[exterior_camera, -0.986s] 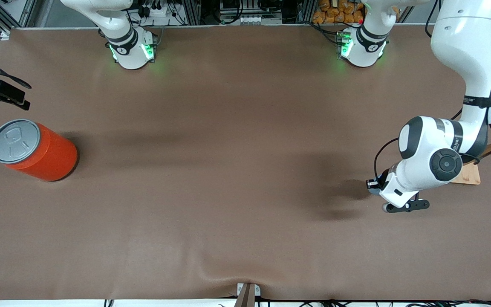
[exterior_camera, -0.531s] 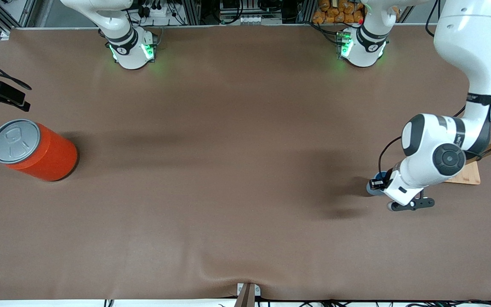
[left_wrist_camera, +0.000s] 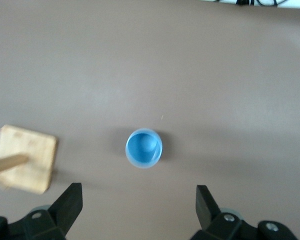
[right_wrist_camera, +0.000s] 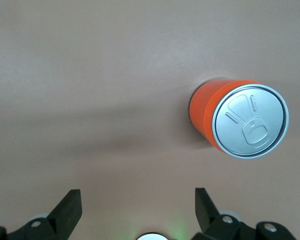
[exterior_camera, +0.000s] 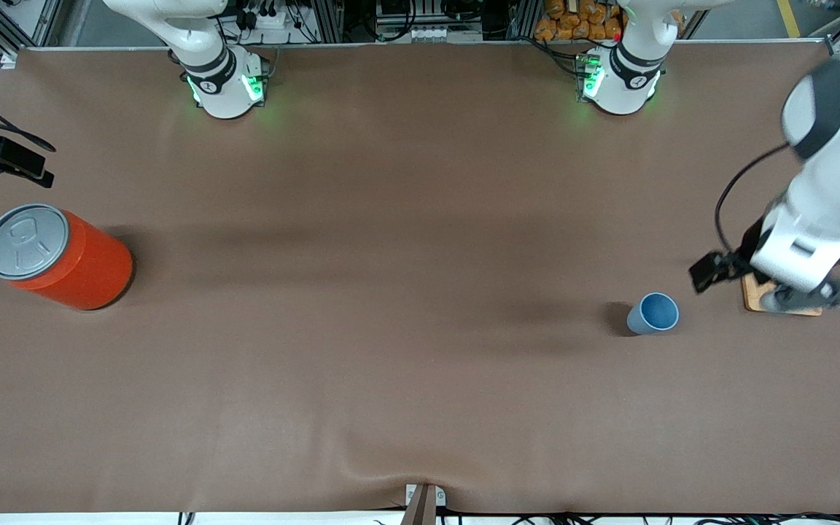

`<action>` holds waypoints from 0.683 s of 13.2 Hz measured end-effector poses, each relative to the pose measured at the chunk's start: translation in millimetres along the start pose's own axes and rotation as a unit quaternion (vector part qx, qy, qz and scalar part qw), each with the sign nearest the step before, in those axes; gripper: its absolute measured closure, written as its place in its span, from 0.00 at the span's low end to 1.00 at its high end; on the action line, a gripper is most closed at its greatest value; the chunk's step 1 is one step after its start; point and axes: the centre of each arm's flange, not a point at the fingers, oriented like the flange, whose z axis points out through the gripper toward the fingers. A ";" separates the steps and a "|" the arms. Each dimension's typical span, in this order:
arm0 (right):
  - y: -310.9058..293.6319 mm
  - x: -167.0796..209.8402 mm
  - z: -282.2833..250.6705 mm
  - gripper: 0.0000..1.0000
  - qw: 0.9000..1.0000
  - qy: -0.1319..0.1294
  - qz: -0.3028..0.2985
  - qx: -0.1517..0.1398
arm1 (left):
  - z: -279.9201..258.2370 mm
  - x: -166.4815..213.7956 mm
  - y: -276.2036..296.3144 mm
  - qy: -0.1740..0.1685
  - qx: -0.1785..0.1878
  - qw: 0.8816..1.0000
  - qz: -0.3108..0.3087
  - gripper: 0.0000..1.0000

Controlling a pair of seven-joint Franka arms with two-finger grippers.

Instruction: Flip cup

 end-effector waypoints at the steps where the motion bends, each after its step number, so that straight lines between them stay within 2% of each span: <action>1: -0.8 0.0 -0.1 0.00 1.000 0.000 -0.001 0.000 | -21.1 -15.7 3.9 -0.002 0.004 1.000 0.007 0.00; 5: -4.5 -0.2 -0.1 0.00 1.000 0.000 -0.004 0.000 | -68.7 -75.8 17.8 0.000 -0.017 1.000 0.018 0.00; 9: -5.7 -0.3 0.0 0.00 1.000 0.000 -0.005 0.000 | -80.6 -112.7 10.8 -0.015 -0.008 1.000 0.015 0.00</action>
